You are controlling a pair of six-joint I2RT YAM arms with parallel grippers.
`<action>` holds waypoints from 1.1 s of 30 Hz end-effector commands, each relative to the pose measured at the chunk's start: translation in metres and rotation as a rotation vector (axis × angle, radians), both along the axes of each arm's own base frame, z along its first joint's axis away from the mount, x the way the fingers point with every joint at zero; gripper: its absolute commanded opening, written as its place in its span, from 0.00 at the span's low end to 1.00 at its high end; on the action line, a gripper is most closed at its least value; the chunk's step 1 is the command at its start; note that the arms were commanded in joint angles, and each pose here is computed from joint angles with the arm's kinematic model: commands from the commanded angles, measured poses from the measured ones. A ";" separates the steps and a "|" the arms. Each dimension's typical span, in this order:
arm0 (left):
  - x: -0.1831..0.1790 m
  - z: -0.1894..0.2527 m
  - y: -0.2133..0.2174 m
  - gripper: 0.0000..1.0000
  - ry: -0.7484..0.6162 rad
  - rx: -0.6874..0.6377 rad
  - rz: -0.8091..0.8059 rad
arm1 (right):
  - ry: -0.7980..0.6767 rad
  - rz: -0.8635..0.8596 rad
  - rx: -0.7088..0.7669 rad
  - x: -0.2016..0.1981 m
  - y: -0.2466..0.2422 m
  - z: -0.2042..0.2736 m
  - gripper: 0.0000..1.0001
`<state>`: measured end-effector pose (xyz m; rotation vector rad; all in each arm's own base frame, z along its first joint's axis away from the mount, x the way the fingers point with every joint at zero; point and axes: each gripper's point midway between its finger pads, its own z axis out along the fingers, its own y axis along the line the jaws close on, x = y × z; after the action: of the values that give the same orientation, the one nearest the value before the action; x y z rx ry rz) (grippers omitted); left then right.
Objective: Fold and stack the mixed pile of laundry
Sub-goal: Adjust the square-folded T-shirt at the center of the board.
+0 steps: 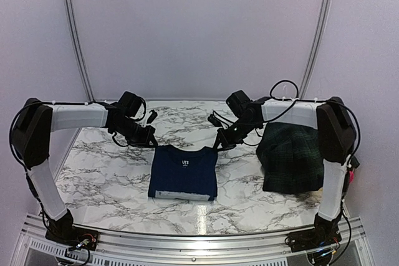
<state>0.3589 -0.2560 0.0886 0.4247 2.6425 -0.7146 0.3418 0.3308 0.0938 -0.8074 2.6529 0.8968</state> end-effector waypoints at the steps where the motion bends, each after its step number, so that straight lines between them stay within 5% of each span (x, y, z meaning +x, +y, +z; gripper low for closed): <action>1: 0.013 -0.023 -0.003 0.00 0.023 0.009 0.017 | -0.032 -0.054 -0.099 0.025 -0.018 -0.026 0.00; 15: 0.044 -0.045 0.035 0.00 -0.024 0.142 0.179 | -0.052 -0.085 -0.034 0.068 0.010 -0.027 0.04; 19: 0.053 -0.037 0.055 0.00 -0.065 0.195 0.237 | -0.076 -0.124 -0.014 0.074 0.010 -0.004 0.34; 20: 0.054 -0.037 0.060 0.04 -0.061 0.207 0.246 | -0.086 -0.136 -0.006 0.076 0.009 0.005 0.41; 21: 0.057 -0.034 0.065 0.25 -0.060 0.215 0.253 | -0.098 -0.147 0.011 0.077 0.008 0.018 0.47; 23: 0.061 -0.018 0.068 0.90 -0.088 0.232 0.252 | -0.140 -0.181 0.025 0.080 0.001 0.044 0.58; 24: 0.063 -0.004 0.069 0.98 -0.120 0.232 0.254 | -0.172 -0.204 0.024 0.083 -0.004 0.058 0.64; 33: 0.043 0.116 0.068 0.99 -0.328 0.187 0.290 | -0.457 -0.452 -0.030 0.071 -0.085 0.177 0.98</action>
<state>0.4164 -0.1903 0.1530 0.1919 2.4666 -0.2860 0.4182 0.2919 0.2170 -0.4915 2.3993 0.6323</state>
